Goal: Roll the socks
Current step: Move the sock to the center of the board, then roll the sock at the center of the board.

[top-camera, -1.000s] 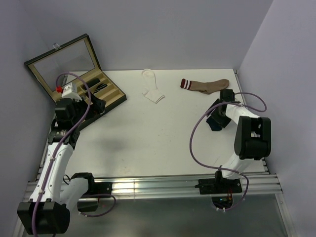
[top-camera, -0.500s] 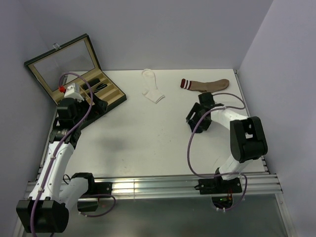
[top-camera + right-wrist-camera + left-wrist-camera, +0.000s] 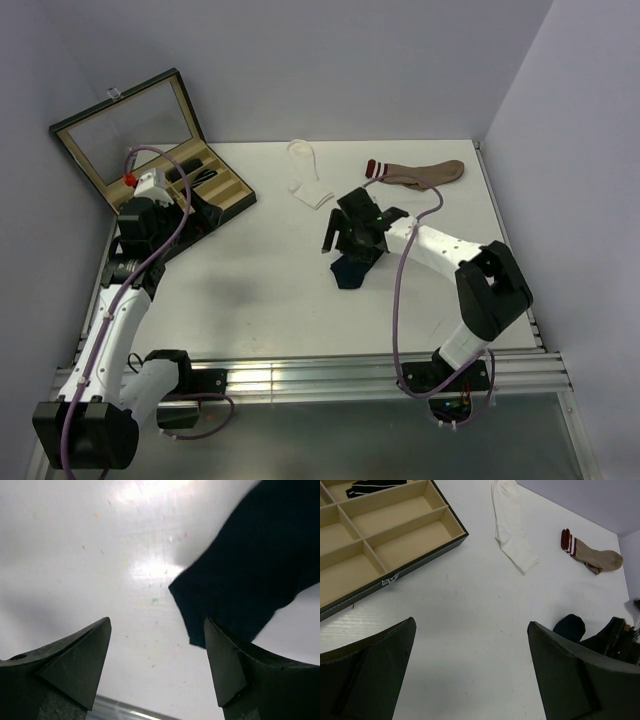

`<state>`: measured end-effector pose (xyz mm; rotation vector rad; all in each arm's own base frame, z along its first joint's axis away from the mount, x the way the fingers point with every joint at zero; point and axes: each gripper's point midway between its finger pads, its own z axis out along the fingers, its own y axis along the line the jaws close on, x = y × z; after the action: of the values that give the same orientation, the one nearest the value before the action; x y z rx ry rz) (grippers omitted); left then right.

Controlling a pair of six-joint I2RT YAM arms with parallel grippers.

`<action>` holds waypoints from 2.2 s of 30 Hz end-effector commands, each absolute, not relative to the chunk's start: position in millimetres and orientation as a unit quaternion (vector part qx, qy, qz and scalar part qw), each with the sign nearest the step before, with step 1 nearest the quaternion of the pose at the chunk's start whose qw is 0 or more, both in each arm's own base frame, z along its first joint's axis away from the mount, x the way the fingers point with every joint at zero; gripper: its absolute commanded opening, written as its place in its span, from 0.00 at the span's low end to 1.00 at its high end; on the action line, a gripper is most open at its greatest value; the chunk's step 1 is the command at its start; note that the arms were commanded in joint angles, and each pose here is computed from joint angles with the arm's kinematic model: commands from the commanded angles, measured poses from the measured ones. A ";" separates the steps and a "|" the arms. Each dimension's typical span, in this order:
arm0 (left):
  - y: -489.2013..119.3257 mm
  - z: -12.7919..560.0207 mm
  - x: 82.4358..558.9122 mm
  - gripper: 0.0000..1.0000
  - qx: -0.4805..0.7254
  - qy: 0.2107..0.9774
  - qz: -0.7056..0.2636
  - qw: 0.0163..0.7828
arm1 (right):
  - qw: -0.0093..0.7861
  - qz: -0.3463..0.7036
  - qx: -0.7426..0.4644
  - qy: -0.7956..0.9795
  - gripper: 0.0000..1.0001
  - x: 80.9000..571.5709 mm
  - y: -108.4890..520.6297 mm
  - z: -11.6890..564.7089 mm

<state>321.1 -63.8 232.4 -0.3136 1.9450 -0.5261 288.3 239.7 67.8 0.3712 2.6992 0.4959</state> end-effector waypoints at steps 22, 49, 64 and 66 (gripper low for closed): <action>-75.1 234.4 324.1 0.96 -0.103 0.813 -0.242 0.519 | 0.219 0.048 -0.058 0.973 0.63 310.9 204.0 21.1; -77.4 213.2 332.8 0.96 -0.110 0.831 -0.243 0.489 | 0.319 -0.026 -0.285 0.903 0.63 264.9 255.2 49.0; -78.2 211.5 333.2 0.95 -0.113 0.832 -0.245 0.485 | 0.319 -0.075 -0.325 0.887 0.52 269.1 260.1 33.6; -79.0 211.0 333.4 0.95 -0.112 0.832 -0.247 0.483 | 0.321 -0.081 -0.330 0.884 0.52 269.1 260.0 32.5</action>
<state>329.0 -74.5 199.7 -0.3078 2.0622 -0.5767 257.9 246.9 22.1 -0.8712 2.3893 -0.2060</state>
